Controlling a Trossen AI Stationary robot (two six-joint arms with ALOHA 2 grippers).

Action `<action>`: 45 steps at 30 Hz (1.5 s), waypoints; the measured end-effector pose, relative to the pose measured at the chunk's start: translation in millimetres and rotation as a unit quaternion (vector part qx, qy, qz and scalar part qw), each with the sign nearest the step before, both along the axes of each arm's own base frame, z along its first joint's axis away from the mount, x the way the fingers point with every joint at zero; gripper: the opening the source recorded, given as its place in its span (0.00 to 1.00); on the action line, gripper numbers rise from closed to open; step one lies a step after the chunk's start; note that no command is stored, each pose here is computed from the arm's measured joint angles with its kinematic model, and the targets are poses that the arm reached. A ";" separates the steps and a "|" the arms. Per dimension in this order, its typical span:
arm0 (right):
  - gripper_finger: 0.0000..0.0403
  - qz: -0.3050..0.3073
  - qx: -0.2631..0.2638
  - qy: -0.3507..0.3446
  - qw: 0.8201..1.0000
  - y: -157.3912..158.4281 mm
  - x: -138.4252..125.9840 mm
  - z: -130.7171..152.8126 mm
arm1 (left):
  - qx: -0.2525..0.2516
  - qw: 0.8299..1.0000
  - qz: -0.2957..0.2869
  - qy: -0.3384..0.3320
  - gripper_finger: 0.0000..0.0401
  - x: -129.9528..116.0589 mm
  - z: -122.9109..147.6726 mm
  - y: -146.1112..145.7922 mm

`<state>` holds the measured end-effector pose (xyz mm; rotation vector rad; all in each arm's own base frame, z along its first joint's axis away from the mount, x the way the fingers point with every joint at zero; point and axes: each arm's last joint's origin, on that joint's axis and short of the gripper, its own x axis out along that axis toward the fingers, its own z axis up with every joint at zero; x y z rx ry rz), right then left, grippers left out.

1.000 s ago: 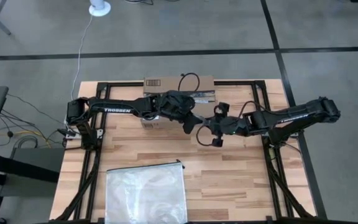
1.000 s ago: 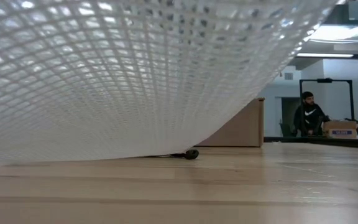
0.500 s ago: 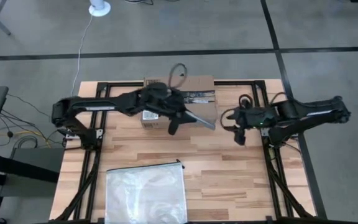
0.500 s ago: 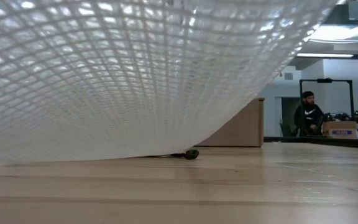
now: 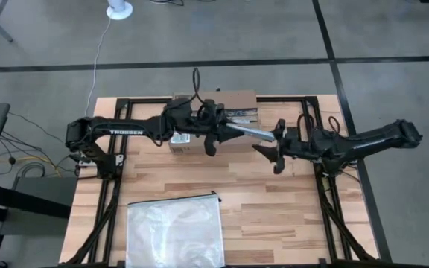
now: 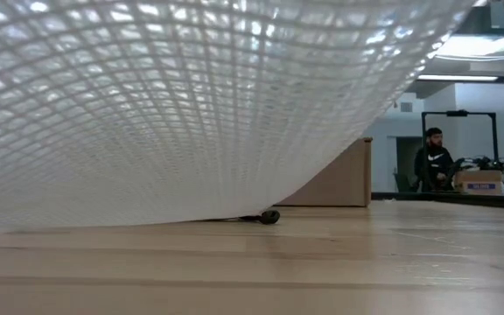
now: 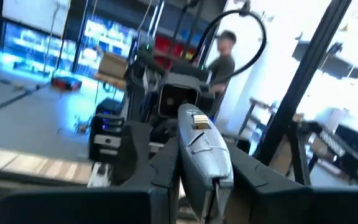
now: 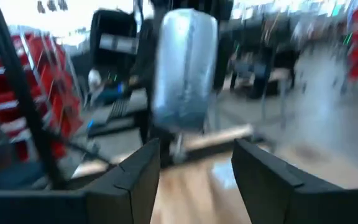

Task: Unpack boxes
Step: Open the box using the cutter

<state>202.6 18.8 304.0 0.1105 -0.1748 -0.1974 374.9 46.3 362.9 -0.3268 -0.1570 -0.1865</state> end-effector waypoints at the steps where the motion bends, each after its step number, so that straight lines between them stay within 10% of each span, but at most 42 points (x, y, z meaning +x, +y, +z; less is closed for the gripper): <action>1: 0.43 -0.005 -0.008 -0.009 1.000 -0.9 3.1 1.6 | 0.003 1.000 0.012 -0.004 0.15 0.3 0.6 0.3; 45: 0.34 0.009 -0.001 -0.120 0.993 -16.9 25.5 19.0 | 0.056 0.998 0.014 -0.017 0.15 0.1 0.6 4.4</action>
